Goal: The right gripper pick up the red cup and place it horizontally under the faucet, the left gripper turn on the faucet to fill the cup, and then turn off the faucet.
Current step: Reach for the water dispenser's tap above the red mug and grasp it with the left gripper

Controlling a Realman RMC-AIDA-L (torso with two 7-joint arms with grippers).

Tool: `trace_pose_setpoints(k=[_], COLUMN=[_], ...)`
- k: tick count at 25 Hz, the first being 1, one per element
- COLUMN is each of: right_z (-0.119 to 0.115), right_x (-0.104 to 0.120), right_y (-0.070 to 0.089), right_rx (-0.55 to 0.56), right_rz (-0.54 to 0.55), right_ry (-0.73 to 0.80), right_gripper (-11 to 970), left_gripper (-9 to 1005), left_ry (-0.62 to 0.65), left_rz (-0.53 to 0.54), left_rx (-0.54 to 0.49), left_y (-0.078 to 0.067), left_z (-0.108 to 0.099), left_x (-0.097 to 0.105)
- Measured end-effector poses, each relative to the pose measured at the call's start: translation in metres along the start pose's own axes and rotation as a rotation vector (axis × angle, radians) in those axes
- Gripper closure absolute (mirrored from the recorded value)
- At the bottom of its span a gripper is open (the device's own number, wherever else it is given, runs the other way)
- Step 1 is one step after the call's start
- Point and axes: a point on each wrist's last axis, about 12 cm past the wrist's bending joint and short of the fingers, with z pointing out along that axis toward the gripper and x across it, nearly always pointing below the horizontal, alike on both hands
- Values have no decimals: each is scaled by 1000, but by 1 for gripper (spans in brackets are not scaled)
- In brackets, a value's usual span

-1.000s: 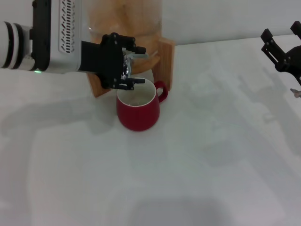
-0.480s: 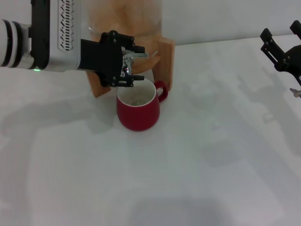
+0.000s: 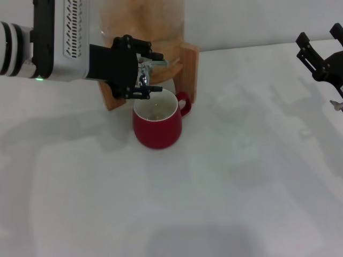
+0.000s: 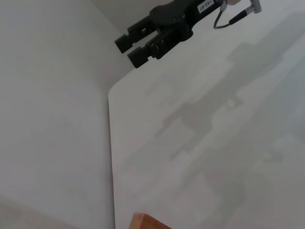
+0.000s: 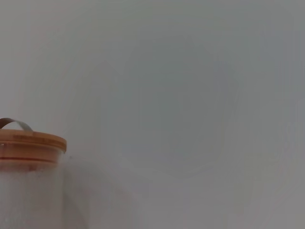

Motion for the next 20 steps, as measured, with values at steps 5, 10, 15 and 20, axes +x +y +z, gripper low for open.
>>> trace_pose_setpoints(k=[5,10,15,20], right_z=[0,0,0,0], right_x=[0,0,0,0], right_y=[0,0,0,0], right_rx=[0,0,1,3], right_rz=[0,0,0,0], right_ry=[1,1,1,1], right_gripper=[142,142,142,142], left_gripper=[395,395,395,395], left_ry=[0,2,2,-9], left_rz=[2,6,11,19], left_rx=[1,2,5,14], left_y=[0,0,-1,0], left_z=[0,0,1,0], left_x=[0,0,-1,-5])
